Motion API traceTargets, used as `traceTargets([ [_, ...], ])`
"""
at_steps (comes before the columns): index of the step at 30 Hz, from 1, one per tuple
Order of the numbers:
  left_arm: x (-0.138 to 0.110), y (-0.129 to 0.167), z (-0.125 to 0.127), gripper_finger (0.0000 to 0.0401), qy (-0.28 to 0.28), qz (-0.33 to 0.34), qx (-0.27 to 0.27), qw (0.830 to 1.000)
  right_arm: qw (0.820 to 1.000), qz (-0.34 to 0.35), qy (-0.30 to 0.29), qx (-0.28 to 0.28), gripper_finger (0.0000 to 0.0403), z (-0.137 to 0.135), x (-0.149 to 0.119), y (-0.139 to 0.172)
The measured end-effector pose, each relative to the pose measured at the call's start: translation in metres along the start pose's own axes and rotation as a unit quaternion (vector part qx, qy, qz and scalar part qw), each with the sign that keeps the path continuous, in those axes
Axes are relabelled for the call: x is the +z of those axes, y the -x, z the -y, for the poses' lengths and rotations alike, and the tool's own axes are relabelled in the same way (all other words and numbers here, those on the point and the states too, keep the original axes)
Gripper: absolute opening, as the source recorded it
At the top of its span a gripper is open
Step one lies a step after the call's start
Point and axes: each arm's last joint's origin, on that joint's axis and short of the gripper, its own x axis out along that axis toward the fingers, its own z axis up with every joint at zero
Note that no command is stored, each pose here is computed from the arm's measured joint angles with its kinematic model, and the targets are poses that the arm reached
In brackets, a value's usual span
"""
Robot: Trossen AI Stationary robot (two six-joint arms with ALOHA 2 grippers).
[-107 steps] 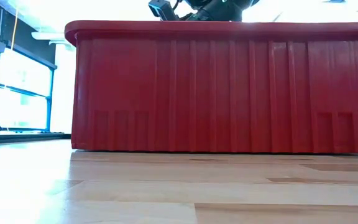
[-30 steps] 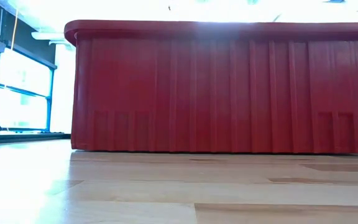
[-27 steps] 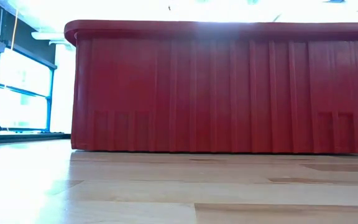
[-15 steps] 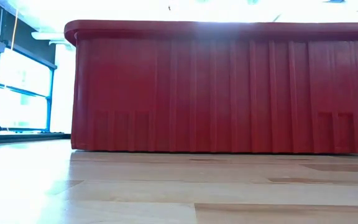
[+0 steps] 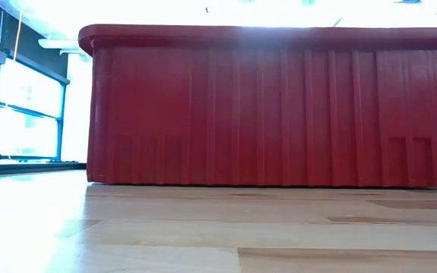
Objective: Pick and place slides into bin
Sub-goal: Put the green slide in the red bin
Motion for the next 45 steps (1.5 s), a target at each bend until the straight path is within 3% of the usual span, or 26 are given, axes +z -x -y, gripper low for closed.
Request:
traceTargets([
  [10,-0.002,-0.011,-0.001,0.0121,-0.004,-0.010,0.018,1.000,1.000,0.000,0.001,0.000,0.0152,0.000,0.000,0.000],
  [17,0.000,-0.002,0.001,0.0011,-0.015,0.000,0.000,1.000,1.000,0.000,0.001,0.000,0.0152,0.000,0.000,0.000],
  [28,0.004,0.032,0.001,0.0015,-0.005,0.037,-0.053,0.998,1.000,0.000,0.001,0.000,0.0149,0.000,0.000,0.000],
  [35,0.005,0.034,0.000,0.0017,-0.017,0.044,-0.049,0.998,1.000,0.000,-0.001,0.000,0.0152,0.000,0.000,0.000],
  [45,0.007,0.035,0.004,0.0025,-0.032,0.026,-0.084,0.996,1.000,0.001,0.001,0.000,0.0146,0.000,0.000,0.000],
])
